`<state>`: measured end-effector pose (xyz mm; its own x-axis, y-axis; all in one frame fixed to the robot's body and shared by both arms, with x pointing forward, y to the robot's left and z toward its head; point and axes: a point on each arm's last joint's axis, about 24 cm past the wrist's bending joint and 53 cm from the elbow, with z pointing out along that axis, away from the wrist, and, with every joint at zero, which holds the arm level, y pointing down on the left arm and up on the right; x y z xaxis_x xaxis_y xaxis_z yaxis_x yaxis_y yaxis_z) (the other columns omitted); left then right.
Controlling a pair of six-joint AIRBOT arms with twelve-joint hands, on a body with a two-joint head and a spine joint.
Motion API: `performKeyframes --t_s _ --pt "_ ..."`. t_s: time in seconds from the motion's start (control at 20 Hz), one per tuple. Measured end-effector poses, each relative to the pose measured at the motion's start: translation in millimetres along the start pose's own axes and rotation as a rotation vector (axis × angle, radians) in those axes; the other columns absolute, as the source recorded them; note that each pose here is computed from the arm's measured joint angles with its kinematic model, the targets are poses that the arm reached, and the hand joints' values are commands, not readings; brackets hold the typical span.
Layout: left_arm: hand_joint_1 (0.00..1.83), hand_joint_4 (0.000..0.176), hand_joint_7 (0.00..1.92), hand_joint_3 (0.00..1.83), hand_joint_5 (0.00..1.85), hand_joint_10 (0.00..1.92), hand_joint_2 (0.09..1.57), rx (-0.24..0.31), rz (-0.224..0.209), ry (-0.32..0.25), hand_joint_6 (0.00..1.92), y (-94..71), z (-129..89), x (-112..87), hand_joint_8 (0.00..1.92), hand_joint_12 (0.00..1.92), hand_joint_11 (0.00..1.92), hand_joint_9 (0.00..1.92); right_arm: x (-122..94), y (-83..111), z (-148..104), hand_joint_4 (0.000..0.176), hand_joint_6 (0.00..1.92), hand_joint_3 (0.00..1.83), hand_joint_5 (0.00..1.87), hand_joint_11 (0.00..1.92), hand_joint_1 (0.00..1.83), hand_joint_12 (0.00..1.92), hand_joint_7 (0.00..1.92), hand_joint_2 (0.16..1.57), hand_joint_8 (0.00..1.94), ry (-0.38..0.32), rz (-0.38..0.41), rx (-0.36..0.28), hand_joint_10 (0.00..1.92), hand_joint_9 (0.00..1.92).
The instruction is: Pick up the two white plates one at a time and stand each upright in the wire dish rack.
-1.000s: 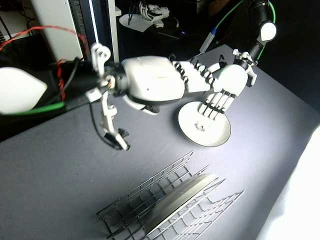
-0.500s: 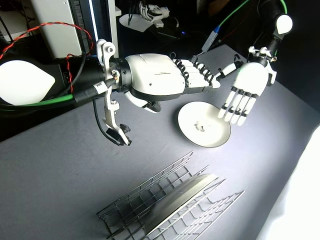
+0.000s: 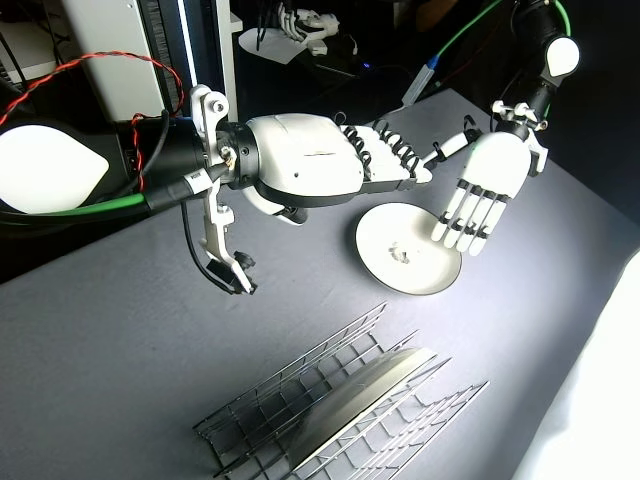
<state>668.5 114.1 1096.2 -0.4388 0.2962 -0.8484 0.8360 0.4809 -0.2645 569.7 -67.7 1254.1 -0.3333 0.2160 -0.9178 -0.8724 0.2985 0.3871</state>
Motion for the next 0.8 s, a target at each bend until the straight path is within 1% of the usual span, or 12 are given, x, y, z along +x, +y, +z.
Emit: performKeyframes --t_s 0.15,0.2,0.35,0.45,0.5,0.6,0.7,0.8 --pt "0.0 0.0 0.0 0.0 0.0 0.0 1.0 0.001 -0.015 0.008 0.0 0.4 1 8.0 0.0 0.0 0.0 0.0 2 -0.1 0 0.0 0.0 0.0 0.0 0.0 1.32 0.0 0.0 0.88 0.0 0.005 -0.002 0.0 0.0 0.0" --pt "0.0 0.0 0.02 0.0 0.02 0.0 1.01 0.0 -0.022 0.01 0.01 1.1 1 10.6 0.01 0.0 0.0 0.0 1 -0.2 0 0.0 0.0 0.0 0.0 0.0 1.28 0.0 0.0 0.89 0.0 0.005 -0.002 0.0 0.0 0.0" --pt "0.0 0.0 0.02 0.0 0.02 0.0 1.01 -0.004 -0.032 0.02 0.01 2.3 2 18.0 0.01 0.0 0.01 0.0 4 -1.1 -2 0.0 0.0 0.0 0.0 0.0 1.29 0.0 0.0 0.88 0.0 0.008 0.006 0.003 0.0 0.0" --pt "0.0 0.0 0.02 0.0 0.02 0.0 1.02 -0.004 -0.045 0.044 0.01 1.4 4 31.3 0.01 0.01 0.01 0.0 6 -1.1 -3 0.0 0.0 0.0 0.0 0.0 1.29 0.0 0.0 0.89 0.0 0.017 -0.001 0.003 0.0 0.0" --pt "0.0 0.0 0.02 0.0 0.02 0.0 1.01 -0.008 -0.059 0.046 0.0 2.3 4 34.4 0.0 0.0 0.01 0.0 6 -1.2 -3 0.0 0.0 0.0 0.0 0.0 1.29 0.0 0.0 0.9 0.0 0.017 -0.001 0.003 0.0 0.0" --pt "0.0 0.0 0.0 0.0 0.01 0.0 1.01 -0.008 -0.063 0.05 0.0 2.2 4 37.4 0.0 0.0 0.0 0.0 5 -1.9 -4 0.0 0.0 0.01 0.0 0.0 1.26 0.0 0.0 0.92 0.0 0.013 0.003 0.006 0.0 0.0" --pt "0.0 0.0 0.01 0.01 0.01 0.0 1.02 -0.008 -0.069 0.051 0.0 2.1 5 39.2 0.0 0.0 0.0 0.0 6 -5.2 -4 0.0 0.0 0.01 0.0 0.0 1.27 0.0 0.0 0.93 0.0 0.018 0.003 0.02 0.0 0.0" --pt "0.0 0.0 0.01 0.0 0.0 0.0 1.01 -0.008 -0.069 0.051 0.0 2.1 5 39.2 0.0 0.0 0.0 0.0 13 -14.5 -1 0.0 0.0 0.01 0.0 0.01 1.26 0.0 0.0 0.93 0.0 0.036 0.009 0.058 0.0 0.0"
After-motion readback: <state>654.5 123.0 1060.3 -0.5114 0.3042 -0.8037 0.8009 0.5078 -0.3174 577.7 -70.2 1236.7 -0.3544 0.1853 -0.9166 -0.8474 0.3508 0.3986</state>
